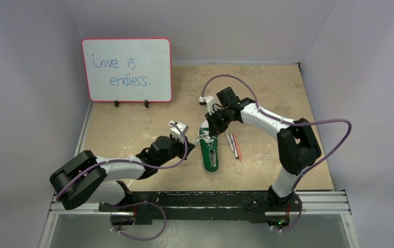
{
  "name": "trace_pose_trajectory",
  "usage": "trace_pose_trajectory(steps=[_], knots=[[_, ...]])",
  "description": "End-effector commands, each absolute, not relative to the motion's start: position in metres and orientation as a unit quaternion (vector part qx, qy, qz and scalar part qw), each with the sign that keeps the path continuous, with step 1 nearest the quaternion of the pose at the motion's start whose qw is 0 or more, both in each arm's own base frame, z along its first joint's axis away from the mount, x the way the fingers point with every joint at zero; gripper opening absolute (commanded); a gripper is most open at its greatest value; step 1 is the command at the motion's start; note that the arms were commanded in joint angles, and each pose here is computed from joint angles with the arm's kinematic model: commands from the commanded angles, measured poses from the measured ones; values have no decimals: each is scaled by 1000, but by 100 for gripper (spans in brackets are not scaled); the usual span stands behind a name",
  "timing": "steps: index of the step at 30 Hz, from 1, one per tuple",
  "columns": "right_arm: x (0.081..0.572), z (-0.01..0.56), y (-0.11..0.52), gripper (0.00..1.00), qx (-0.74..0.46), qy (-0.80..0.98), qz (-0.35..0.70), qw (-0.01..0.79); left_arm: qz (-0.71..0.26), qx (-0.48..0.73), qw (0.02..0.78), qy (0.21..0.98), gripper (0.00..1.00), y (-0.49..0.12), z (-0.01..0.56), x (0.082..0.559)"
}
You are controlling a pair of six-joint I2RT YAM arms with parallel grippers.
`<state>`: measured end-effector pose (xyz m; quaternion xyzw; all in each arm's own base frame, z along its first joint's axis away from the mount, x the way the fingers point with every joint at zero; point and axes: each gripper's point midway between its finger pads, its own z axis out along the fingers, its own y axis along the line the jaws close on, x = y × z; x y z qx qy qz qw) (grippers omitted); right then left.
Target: Tie the shoes
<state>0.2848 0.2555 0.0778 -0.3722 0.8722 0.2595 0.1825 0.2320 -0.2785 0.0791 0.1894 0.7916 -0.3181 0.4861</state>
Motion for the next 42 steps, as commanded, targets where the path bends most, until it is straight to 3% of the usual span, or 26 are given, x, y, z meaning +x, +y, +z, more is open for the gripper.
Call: trace_pose_trajectory(steps=[1, 8, 16, 20, 29, 31, 35, 38, 42], knots=[[285, 110, 260, 0, -335, 882, 273, 189, -331, 199, 509, 769, 0, -286, 100, 235], [292, 177, 278, 0, -228, 886, 340, 219, -316, 235, 527, 753, 0, -288, 104, 239], [312, 202, 342, 0, -155, 842, 485, 179, -306, 323, 562, 698, 0, -302, 116, 241], [306, 187, 368, 0, -130, 852, 487, 141, -309, 358, 564, 676, 0, -306, 113, 235], [233, 134, 381, 0, -190, 888, 419, 1, -343, 363, 564, 658, 0, -307, 109, 217], [229, 137, 375, 12, -207, 891, 405, -5, -351, 362, 559, 658, 0, -307, 110, 213], [241, 157, 365, 48, -208, 887, 412, 14, -354, 344, 556, 669, 0, -302, 107, 212], [266, 170, 342, 58, -190, 891, 408, 57, -365, 323, 550, 678, 0, -303, 107, 213], [288, 172, 287, 62, -162, 907, 374, 112, -383, 272, 544, 696, 0, -305, 112, 219]])
